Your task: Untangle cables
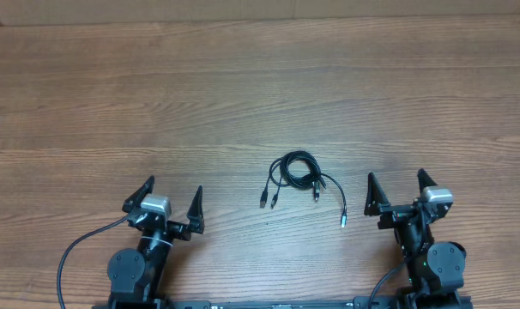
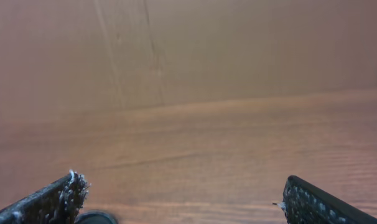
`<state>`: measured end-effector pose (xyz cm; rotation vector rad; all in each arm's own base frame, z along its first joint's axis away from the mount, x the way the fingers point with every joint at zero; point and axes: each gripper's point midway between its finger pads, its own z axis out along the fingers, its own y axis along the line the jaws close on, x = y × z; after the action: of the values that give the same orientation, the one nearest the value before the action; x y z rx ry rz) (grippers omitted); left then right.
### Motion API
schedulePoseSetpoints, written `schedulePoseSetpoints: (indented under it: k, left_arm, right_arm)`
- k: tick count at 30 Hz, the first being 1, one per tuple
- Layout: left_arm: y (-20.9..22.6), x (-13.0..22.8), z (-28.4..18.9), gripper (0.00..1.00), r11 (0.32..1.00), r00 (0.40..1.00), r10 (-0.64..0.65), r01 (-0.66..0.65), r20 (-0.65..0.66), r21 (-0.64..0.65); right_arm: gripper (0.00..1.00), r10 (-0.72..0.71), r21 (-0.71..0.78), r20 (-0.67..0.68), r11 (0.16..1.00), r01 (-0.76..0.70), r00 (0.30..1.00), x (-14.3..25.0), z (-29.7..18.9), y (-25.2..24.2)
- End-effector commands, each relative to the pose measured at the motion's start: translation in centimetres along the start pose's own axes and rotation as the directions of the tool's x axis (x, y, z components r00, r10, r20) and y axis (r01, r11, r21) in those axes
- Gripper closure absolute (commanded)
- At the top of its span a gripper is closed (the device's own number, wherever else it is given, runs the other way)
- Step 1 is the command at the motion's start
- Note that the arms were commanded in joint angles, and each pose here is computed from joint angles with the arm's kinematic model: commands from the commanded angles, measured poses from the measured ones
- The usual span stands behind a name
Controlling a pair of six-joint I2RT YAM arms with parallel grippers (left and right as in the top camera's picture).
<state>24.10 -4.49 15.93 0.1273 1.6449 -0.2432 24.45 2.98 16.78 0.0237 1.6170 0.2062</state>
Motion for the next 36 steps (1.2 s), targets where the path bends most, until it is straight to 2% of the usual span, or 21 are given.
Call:
schedulePoseSetpoints:
  k: [1, 7, 18, 25, 36]
  left_arm:
    - [-0.2, -1.3, -0.5, 0.00, 1.000, 1.000, -0.025, 0.025, -0.003, 0.000]
    - [-0.1, -1.8, -0.8, 0.00, 0.999, 0.996, -0.035, 0.034, -0.076, -0.015]
    - [-0.1, -4.1, 1.7, 0.00, 0.998, 0.969, -0.066, 0.063, -0.236, -0.019]
    - [0.2, -5.7, 3.9, 0.00, 0.995, 0.917, -0.096, 0.087, -0.386, -0.042]
    - [0.4, -8.9, 6.4, 0.00, 0.991, 0.815, -0.134, 0.110, -0.564, -0.077]
  right_arm:
    - [0.00, 0.002, -0.019, -0.015, 1.000, -0.002, 1.000, -0.2, -0.2, 0.4]
    - [0.00, 0.002, 0.001, -0.038, 1.000, -0.002, 0.999, -0.8, -0.7, 0.2]
    - [0.00, 0.003, 0.025, -0.158, 1.000, 0.001, 0.987, -1.5, -1.8, 0.2]
    - [0.00, 0.032, 0.012, -0.248, 0.999, -0.030, 0.968, -2.2, -1.7, 0.9]
    - [0.00, 0.044, 0.016, -0.505, 0.999, -0.042, 0.862, -0.4, -0.8, 1.5]
